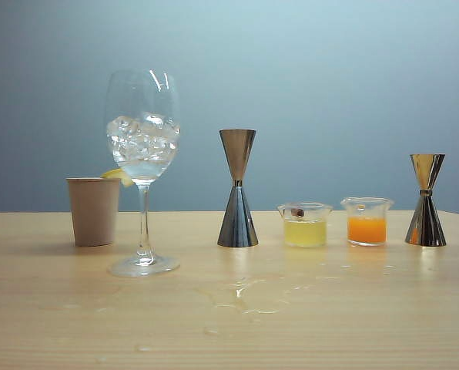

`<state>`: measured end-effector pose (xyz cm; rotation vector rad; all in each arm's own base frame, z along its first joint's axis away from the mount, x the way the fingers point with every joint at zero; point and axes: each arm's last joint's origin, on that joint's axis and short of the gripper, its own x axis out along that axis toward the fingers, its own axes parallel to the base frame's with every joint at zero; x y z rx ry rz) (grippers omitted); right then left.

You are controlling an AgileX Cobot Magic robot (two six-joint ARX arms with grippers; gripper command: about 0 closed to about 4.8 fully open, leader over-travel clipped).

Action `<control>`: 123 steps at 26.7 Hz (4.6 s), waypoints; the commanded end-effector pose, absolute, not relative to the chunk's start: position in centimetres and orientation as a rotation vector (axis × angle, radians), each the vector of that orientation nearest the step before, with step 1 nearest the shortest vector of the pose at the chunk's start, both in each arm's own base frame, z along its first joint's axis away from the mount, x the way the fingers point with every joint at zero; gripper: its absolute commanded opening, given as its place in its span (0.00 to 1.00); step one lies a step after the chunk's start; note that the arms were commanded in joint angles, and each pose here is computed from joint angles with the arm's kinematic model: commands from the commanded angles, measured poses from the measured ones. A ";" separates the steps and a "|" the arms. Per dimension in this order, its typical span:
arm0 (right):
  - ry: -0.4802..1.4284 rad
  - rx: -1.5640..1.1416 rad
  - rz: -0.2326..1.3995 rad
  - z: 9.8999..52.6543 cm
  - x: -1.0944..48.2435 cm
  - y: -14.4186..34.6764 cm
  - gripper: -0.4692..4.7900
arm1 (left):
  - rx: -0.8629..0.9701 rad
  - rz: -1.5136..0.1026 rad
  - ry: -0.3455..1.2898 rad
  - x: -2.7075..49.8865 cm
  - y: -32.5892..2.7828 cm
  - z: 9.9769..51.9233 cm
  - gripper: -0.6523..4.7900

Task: Pick up the ice scoop on the desk filled with ice cubes, pour the ice into the goblet, and finally put the scoop back on the table.

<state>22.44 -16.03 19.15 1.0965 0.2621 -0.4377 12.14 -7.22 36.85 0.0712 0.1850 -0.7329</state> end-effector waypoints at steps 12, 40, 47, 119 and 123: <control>0.161 1.086 -0.456 18.2 23.7 -17.2 0.08 | 0.068 -0.738 0.192 12.6 -7.5 36.8 0.11; 0.194 1.130 -0.440 15.8 24.7 -17.6 0.56 | 0.068 -0.738 0.193 12.6 -7.5 36.8 0.11; 0.191 1.129 -0.443 16.0 24.6 -17.6 0.74 | 0.068 -0.737 0.193 12.6 -7.5 36.8 0.11; 0.195 0.147 0.021 29.7 15.2 0.8 0.08 | -0.012 -0.580 0.116 11.5 -6.4 37.3 0.11; 0.190 0.149 0.030 29.1 14.6 0.8 0.08 | -0.011 -0.575 0.121 10.8 -6.0 35.9 0.11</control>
